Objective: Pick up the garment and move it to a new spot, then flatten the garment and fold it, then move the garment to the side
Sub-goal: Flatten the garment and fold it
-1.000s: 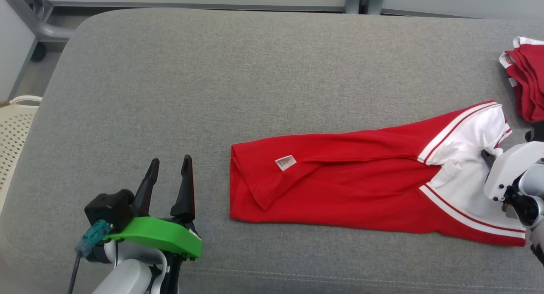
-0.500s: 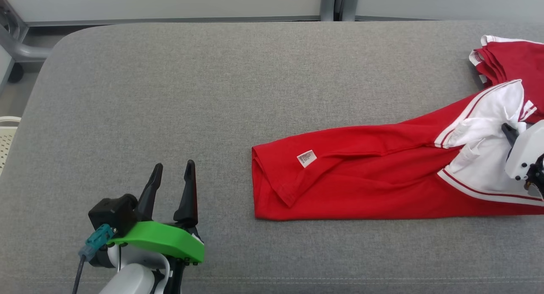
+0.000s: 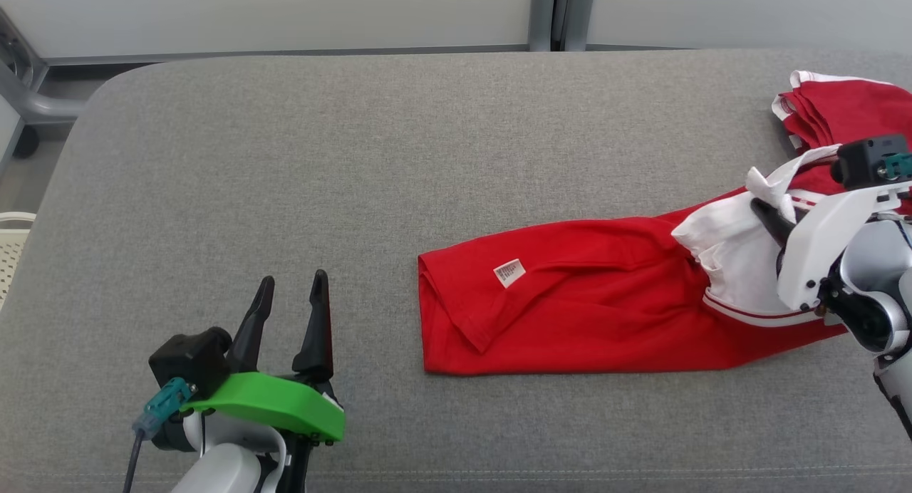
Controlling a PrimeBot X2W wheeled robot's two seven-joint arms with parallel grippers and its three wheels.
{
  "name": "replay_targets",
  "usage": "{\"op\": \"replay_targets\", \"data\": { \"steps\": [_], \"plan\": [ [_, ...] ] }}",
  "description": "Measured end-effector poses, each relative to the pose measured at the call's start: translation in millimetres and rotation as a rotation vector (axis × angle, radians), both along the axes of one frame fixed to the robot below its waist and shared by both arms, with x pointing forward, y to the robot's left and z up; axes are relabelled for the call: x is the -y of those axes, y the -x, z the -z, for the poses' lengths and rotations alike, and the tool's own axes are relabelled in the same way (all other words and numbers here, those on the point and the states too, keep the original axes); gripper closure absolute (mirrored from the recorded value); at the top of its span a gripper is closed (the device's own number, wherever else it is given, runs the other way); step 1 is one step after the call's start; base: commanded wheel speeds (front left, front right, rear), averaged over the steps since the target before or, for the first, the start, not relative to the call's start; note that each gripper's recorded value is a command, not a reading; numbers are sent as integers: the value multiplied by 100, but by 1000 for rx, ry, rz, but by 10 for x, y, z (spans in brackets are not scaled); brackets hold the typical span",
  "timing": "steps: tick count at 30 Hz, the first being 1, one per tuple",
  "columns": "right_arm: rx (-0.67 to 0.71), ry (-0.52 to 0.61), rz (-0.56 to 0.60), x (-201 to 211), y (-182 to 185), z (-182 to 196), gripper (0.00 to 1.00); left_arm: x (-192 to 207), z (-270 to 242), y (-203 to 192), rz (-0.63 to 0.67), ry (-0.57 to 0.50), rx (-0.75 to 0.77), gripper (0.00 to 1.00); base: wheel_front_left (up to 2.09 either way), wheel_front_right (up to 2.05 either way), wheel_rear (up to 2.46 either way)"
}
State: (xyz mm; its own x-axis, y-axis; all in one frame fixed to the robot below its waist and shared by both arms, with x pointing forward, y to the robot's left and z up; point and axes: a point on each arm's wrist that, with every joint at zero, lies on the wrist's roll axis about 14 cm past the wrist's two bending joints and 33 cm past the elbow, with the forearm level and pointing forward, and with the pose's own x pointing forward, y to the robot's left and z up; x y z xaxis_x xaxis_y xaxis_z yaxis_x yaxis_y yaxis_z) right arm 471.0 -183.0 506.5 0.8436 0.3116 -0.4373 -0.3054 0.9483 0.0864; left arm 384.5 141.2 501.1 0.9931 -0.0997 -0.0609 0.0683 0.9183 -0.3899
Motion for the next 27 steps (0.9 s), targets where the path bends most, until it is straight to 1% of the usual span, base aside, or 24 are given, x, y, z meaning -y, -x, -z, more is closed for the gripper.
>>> {"op": "replay_targets", "data": {
  "steps": [9,16,20,27],
  "plan": [
    [17,35,-202,-689,207,-159,100,-14,-59,31,-13,27,20,0,0,0,0],
    [7,53,-352,-1277,298,-175,100,-35,-40,62,-27,42,21,0,0,0,0],
    [-33,82,-409,-1560,278,-44,100,-42,-35,92,-35,53,25,0,0,0,0],
    [-99,129,-471,-1899,241,188,100,-120,-42,116,-70,68,32,0,0,0,0]
  ]
}}
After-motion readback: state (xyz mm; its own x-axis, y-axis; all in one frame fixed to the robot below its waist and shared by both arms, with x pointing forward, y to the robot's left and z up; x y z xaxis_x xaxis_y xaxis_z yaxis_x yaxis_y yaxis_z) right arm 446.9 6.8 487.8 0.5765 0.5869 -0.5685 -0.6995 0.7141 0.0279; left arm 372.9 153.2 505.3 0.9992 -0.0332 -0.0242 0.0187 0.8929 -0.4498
